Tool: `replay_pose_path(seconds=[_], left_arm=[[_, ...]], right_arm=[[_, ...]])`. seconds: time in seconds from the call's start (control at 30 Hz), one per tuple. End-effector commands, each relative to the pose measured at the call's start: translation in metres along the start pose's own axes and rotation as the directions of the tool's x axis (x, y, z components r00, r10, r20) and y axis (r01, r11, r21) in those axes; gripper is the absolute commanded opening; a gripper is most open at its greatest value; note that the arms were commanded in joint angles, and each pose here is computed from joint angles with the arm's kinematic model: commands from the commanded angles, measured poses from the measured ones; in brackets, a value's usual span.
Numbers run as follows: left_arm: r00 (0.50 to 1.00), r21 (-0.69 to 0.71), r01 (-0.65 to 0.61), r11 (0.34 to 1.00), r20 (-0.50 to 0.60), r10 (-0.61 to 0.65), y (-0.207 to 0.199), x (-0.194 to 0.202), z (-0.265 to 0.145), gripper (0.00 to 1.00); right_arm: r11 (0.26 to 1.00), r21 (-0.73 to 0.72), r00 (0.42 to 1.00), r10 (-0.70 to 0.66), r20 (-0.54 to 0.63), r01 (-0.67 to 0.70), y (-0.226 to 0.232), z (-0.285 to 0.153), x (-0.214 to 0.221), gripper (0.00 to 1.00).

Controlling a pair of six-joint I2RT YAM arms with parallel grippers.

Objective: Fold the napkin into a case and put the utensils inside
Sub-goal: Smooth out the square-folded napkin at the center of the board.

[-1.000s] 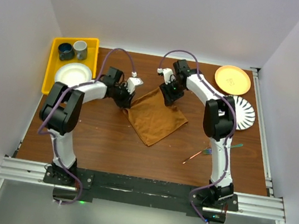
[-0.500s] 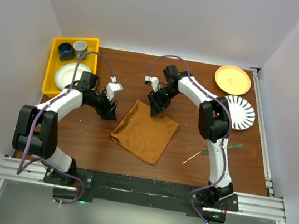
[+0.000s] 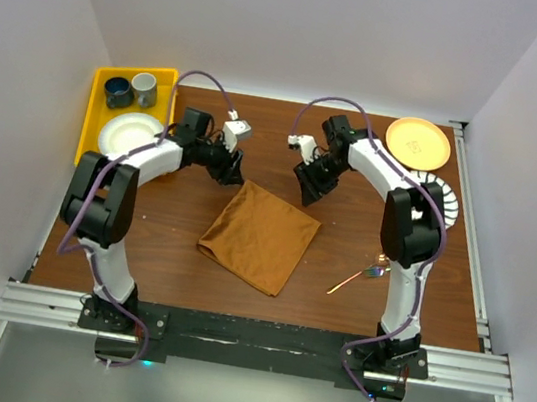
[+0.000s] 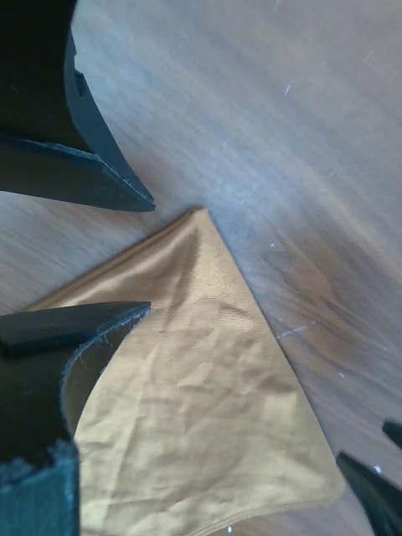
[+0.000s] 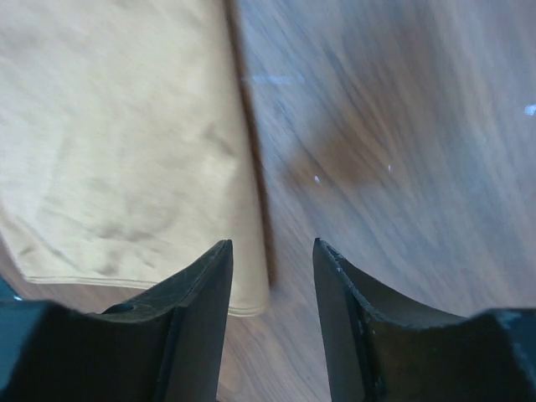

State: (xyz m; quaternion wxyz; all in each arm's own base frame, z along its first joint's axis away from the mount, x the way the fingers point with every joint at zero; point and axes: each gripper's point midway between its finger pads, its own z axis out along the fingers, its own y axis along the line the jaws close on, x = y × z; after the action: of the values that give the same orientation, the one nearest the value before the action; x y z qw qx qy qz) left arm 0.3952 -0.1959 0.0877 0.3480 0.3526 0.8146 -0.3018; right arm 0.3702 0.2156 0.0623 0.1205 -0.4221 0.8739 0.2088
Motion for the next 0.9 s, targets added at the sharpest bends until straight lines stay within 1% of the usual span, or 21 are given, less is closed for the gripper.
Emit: replay_pose_path(seconds=[0.0,0.13,0.43,0.6,0.67,0.8,0.87], left_arm=[[0.999,-0.032,0.046,0.998,0.016,-0.046,0.004,-0.012,0.016,0.5],[0.997,-0.034,0.07,0.997,-0.006,-0.071,0.002,-0.001,0.026,0.48],[0.993,-0.076,0.1,0.992,-0.05,-0.104,0.008,0.013,0.032,0.45],[0.992,-0.042,0.111,0.993,-0.05,-0.113,0.001,0.016,0.034,0.43],[0.993,-0.035,0.111,0.993,-0.04,-0.113,0.0,0.014,0.034,0.42],[0.993,-0.027,0.114,0.993,-0.037,-0.115,0.0,0.012,0.038,0.37],[0.992,-0.023,0.117,0.993,-0.041,-0.118,0.0,0.012,0.041,0.36]], right_arm=[[1.0,0.029,0.999,0.005,-0.046,-0.004,-0.005,0.011,0.015,0.44],[1.0,0.015,0.998,0.02,-0.062,-0.019,-0.006,0.023,0.023,0.4],[1.0,-0.013,0.996,0.025,-0.089,-0.026,-0.004,0.033,0.035,0.38],[0.999,-0.032,0.996,0.022,-0.082,-0.024,-0.002,0.034,0.034,0.29],[0.999,-0.041,0.996,0.023,-0.085,-0.027,-0.001,0.036,0.034,0.28],[0.999,-0.046,0.996,0.015,-0.085,-0.019,-0.002,0.038,0.035,0.23],[0.999,-0.046,0.996,0.01,-0.087,-0.014,-0.002,0.039,0.035,0.18]])
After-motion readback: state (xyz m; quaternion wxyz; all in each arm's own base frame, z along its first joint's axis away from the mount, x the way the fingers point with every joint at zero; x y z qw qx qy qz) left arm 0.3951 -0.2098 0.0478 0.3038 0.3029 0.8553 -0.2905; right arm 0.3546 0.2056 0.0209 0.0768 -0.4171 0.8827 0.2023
